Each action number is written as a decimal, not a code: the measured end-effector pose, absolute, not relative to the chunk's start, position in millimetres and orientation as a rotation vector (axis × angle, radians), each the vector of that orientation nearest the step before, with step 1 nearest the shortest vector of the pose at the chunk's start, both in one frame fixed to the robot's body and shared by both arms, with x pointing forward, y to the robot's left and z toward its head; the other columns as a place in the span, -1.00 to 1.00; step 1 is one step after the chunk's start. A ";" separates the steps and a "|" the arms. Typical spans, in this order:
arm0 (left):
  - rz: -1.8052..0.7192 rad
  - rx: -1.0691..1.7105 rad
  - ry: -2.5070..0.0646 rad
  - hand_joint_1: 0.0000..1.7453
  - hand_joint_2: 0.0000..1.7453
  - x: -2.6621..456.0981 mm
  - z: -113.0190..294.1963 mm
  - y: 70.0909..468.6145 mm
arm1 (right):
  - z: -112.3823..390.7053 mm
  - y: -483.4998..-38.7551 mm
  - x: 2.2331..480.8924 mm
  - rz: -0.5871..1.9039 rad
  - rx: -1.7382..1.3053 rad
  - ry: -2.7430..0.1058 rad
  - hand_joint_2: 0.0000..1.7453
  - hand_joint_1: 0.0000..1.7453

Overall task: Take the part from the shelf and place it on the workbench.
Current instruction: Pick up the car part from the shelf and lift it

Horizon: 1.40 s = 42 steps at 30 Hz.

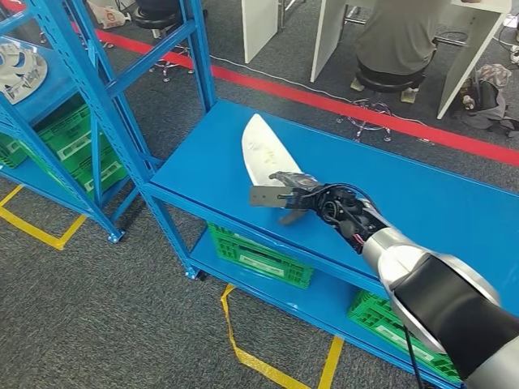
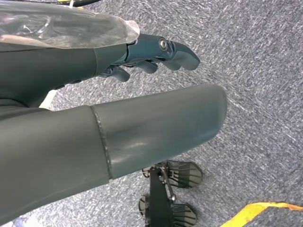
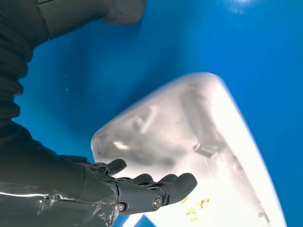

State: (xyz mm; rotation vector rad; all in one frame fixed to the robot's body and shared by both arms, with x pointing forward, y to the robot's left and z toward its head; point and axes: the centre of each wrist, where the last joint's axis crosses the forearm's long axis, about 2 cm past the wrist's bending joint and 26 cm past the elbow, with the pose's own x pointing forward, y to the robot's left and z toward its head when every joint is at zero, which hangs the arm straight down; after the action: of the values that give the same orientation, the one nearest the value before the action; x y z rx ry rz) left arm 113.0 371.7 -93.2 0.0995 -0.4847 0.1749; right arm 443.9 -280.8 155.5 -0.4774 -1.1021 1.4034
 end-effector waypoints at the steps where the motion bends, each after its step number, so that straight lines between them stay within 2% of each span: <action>1: 0.175 0.100 -0.485 -1.00 -1.00 113.2 -93.2 371.7 | 156.3 -280.8 444.5 1.403 -0.485 -1.103 1.00 -1.00; 22: 0.172 0.100 -0.488 -1.00 -1.00 115.9 -92.5 371.6 | 162.1 -271.7 449.5 1.423 -0.549 -1.087 1.00 -1.00; 23: 0.172 0.100 -0.488 -1.00 -1.00 116.0 -92.5 371.6 | 162.2 -271.6 449.6 1.427 -0.552 -1.084 1.00 -0.57; 26: 0.170 0.100 -0.488 -1.00 -1.00 116.2 -92.4 371.6 | 162.3 -272.0 449.9 1.432 -0.560 -1.075 1.00 0.93; 27: 0.168 0.100 -0.488 -1.00 -1.00 116.2 -92.4 371.6 | 162.2 -272.2 449.9 1.432 -0.562 -1.071 1.00 1.00; 42: 0.158 0.096 -0.492 -1.00 -1.00 119.7 -91.6 370.5 | 163.8 -274.8 451.4 1.449 -0.588 -1.051 1.00 1.00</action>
State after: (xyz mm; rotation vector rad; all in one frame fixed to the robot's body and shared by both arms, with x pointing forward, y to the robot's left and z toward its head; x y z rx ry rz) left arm 119.7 370.5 -91.6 0.0959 -0.4918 0.1582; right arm 451.4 -274.8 163.8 -0.5884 -1.0515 1.4486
